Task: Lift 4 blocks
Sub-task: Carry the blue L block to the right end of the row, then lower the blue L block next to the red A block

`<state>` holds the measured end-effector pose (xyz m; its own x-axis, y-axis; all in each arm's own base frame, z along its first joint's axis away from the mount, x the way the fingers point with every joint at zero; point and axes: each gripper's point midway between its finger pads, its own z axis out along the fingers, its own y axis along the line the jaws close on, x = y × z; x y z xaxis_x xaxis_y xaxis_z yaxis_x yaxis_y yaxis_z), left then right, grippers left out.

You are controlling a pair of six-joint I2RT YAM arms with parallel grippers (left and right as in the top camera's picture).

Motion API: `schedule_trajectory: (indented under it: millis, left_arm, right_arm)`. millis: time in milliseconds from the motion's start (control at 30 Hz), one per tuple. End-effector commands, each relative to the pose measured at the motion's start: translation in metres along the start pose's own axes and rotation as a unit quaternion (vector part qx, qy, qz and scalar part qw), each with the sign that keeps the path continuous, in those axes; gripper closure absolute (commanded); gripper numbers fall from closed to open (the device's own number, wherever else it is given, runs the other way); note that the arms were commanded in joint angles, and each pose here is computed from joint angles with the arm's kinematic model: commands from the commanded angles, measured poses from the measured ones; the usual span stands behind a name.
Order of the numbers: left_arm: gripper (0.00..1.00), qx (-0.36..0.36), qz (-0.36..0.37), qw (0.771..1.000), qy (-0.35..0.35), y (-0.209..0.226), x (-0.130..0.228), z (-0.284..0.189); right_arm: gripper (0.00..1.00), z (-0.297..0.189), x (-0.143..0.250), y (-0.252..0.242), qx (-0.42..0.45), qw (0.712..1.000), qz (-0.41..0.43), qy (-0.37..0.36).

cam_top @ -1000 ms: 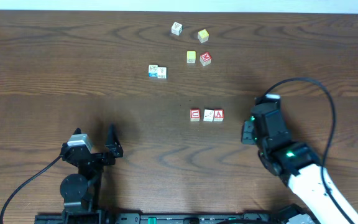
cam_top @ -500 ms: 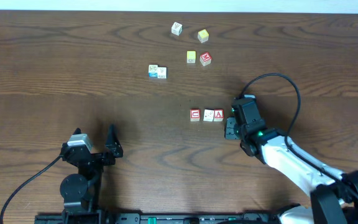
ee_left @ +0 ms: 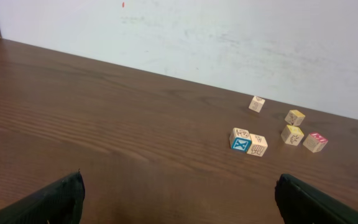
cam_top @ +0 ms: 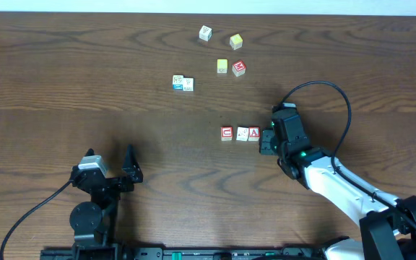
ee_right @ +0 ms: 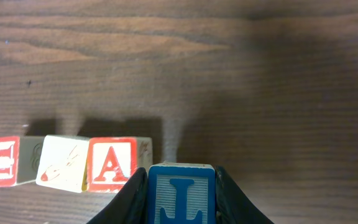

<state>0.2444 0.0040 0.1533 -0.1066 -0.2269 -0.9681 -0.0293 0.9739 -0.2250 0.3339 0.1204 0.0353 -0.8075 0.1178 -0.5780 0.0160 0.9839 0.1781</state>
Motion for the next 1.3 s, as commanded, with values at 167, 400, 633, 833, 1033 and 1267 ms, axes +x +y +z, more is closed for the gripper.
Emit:
schedule_trajectory:
  millis: [167, 400, 633, 833, 1033, 1267]
  left_arm:
    - [0.02, -0.001, 0.002, 1.000, 0.022, 0.002, 0.016, 0.002]
    - [0.02, -0.001, 0.002, 1.000, 0.022, 0.002, 0.016, 0.002]
    - [0.02, -0.001, 0.002, 1.000, 0.022, 0.002, 0.016, 0.002]
    - [0.02, -0.001, 0.002, 1.000, 0.022, 0.002, 0.016, 0.002]
    - [0.02, -0.001, 0.002, 1.000, 0.022, 0.002, 0.016, 0.002]
    - [0.02, -0.001, 0.002, 1.000, 0.022, 0.002, 0.016, 0.002]
  right_arm:
    - [0.85, 0.001, -0.011, -0.006, 0.002, 1.000, -0.006, -0.012]
    - [0.85, 0.002, -0.011, -0.005, 0.001, 1.000, -0.013, -0.012]
    - [0.85, 0.012, -0.004, -0.006, 0.002, 1.000, -0.014, 0.000]
    - [0.84, 0.018, -0.001, -0.003, -0.007, 1.000, -0.017, 0.006]
    - [0.83, 0.022, -0.001, 0.002, -0.020, 1.000, -0.018, 0.008]
    - [0.83, 0.021, -0.006, 0.008, -0.031, 0.999, -0.027, 0.005]
